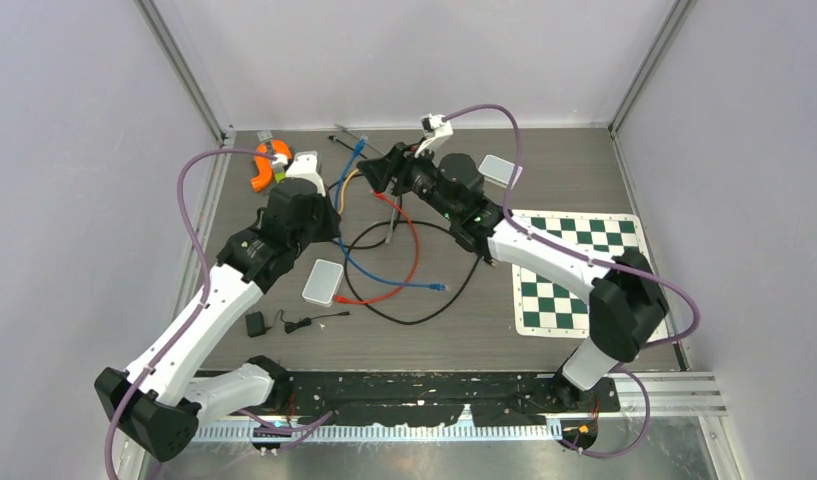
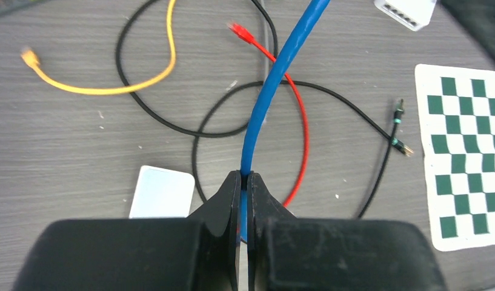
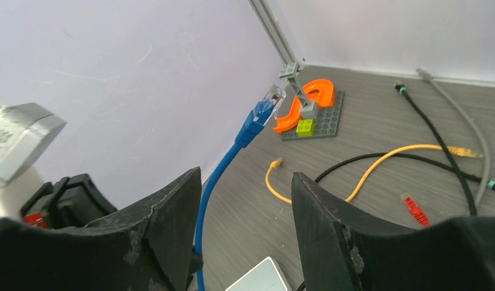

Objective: Insert the plug into the switch port
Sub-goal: Pick up the connector from the center of the board.

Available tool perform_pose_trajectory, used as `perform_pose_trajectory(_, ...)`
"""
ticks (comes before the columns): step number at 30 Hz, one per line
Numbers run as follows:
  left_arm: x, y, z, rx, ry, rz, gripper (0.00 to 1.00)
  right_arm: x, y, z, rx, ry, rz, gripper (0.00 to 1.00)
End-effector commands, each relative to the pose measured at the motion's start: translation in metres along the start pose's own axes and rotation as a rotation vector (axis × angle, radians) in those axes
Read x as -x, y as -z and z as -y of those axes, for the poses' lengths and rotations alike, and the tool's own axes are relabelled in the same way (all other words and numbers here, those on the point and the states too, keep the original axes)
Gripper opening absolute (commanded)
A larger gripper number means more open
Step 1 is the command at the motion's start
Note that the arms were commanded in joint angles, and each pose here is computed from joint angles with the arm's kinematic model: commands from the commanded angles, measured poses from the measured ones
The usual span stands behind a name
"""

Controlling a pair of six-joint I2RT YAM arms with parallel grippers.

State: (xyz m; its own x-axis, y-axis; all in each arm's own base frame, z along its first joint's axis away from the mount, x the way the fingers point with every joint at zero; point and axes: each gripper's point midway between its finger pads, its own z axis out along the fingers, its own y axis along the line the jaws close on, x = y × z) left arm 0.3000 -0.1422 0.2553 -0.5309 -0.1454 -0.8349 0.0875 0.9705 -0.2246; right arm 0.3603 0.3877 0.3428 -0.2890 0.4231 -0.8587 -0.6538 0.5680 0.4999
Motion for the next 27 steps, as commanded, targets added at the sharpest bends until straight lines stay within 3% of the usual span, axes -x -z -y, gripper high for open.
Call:
perform_pose_trajectory(1, 0.008, 0.010, 0.022, -0.132, 0.101, 0.057, 0.00, 0.006, -0.016, -0.030, 0.119, -0.037, 0.020, 0.62)
perform_pose_trajectory(8, -0.006, 0.010, 0.028, -0.200, 0.126, 0.063, 0.00, -0.019, -0.028, -0.043, 0.196, -0.062, -0.038, 0.54)
perform_pose_trajectory(10, -0.005, 0.012, 0.029, -0.216, 0.137, 0.078, 0.00, -0.023, -0.027, -0.045, 0.217, -0.062, -0.047, 0.41)
perform_pose_trajectory(13, -0.005, 0.014, 0.032, -0.233, 0.155, 0.075, 0.00, -0.027, -0.020, -0.045, 0.233, -0.021, -0.056, 0.10)
perform_pose_trajectory(14, -0.005, 0.015, 0.033, -0.241, 0.157, 0.065, 0.02, -0.024, -0.015, -0.047, 0.240, 0.001, -0.054, 0.08)
perform_pose_trajectory(19, -0.001, 0.036, 0.032, -0.279, 0.180, -0.009, 0.41, -0.031, 0.015, -0.036, 0.277, 0.249, -0.129, 0.05)
perform_pose_trajectory(27, 0.045, 0.094, 0.073, -0.553, 0.086, 0.040, 0.60, -0.025, 0.051, -0.032, 0.312, 0.560, -0.241, 0.05)
